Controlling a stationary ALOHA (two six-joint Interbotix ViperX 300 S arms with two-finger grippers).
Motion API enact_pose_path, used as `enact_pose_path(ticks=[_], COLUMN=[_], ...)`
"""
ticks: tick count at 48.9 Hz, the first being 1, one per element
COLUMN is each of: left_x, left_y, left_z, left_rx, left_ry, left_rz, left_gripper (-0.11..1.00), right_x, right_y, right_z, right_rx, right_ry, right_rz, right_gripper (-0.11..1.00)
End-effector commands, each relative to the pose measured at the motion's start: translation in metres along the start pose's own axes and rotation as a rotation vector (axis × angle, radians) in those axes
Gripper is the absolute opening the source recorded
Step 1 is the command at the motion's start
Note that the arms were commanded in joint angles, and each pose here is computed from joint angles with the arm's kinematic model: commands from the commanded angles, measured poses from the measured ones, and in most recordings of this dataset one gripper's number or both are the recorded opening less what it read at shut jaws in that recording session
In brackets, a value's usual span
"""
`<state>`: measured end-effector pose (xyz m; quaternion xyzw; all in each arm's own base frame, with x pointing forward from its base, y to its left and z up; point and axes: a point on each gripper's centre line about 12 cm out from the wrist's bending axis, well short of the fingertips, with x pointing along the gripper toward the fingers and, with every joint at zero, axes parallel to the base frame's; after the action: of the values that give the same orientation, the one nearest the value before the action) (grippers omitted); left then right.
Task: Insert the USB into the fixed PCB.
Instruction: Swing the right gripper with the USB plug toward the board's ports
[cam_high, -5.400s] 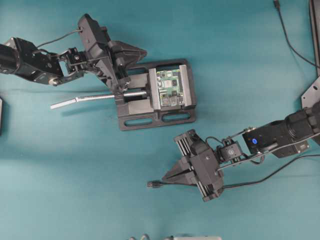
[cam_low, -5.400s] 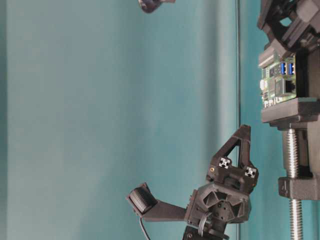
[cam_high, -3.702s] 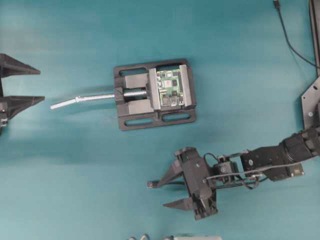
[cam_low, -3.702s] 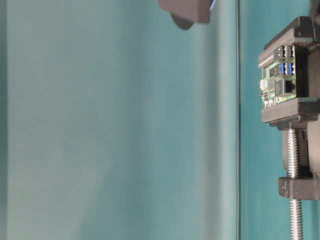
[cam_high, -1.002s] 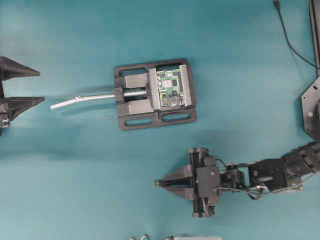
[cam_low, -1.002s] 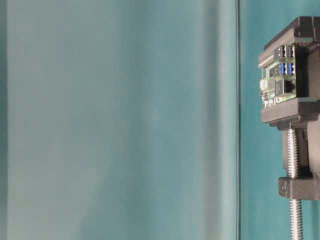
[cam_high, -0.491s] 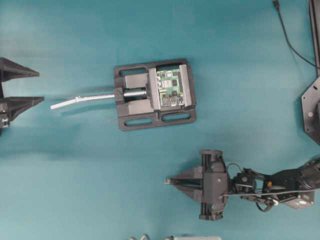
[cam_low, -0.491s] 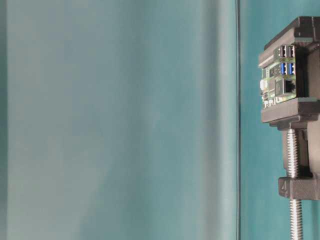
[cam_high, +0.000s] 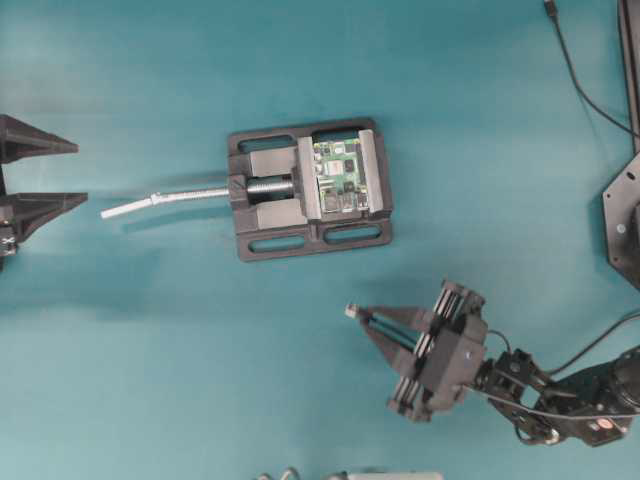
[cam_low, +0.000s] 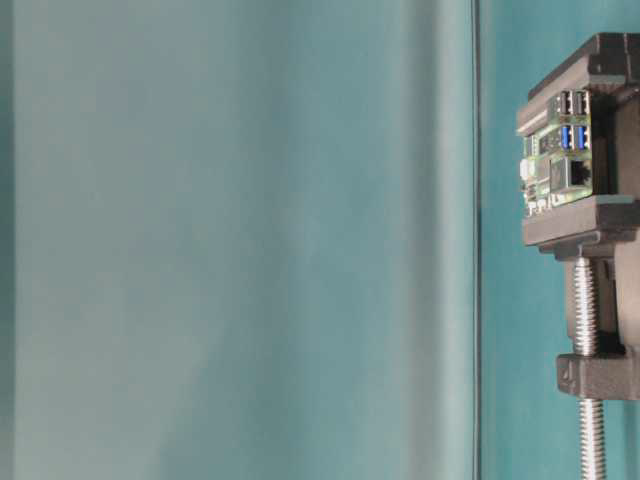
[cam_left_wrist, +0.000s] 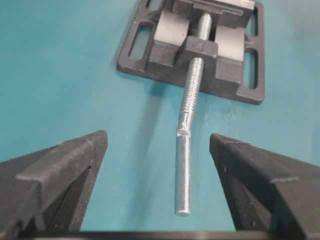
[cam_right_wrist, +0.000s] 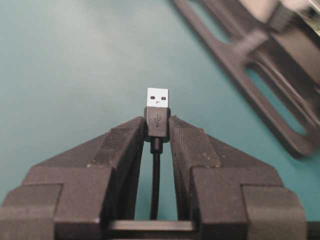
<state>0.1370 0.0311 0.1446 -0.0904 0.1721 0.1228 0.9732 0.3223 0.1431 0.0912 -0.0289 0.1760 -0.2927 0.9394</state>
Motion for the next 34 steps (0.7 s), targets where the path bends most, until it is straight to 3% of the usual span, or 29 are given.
enact_pose_path(ticks=[1,13,27,34], left_x=[0.001,0.001,0.001,0.001], left_y=[0.000,0.000,0.000,0.000], left_z=[0.005,0.005,0.005,0.005], left_rx=[-0.015,-0.015,-0.015,-0.015], left_ry=[-0.011,-0.011,-0.013,-0.013], left_rz=[0.003,0.002,0.001,0.003], left_gripper=[0.99,0.99,0.99,0.99], right_x=[0.000,0.001,0.030,0.034], right_y=[0.001,-0.013,-0.007,-0.001], right_z=[0.007,0.004,0.020,0.027], right_rx=[0.051,0.114,0.202,0.248], right_ry=[-0.005,-0.012,-0.051,-0.111], right_rz=[-0.064,-0.319,-0.459,-0.570], right_gripper=[0.21,0.21,0.21,0.21])
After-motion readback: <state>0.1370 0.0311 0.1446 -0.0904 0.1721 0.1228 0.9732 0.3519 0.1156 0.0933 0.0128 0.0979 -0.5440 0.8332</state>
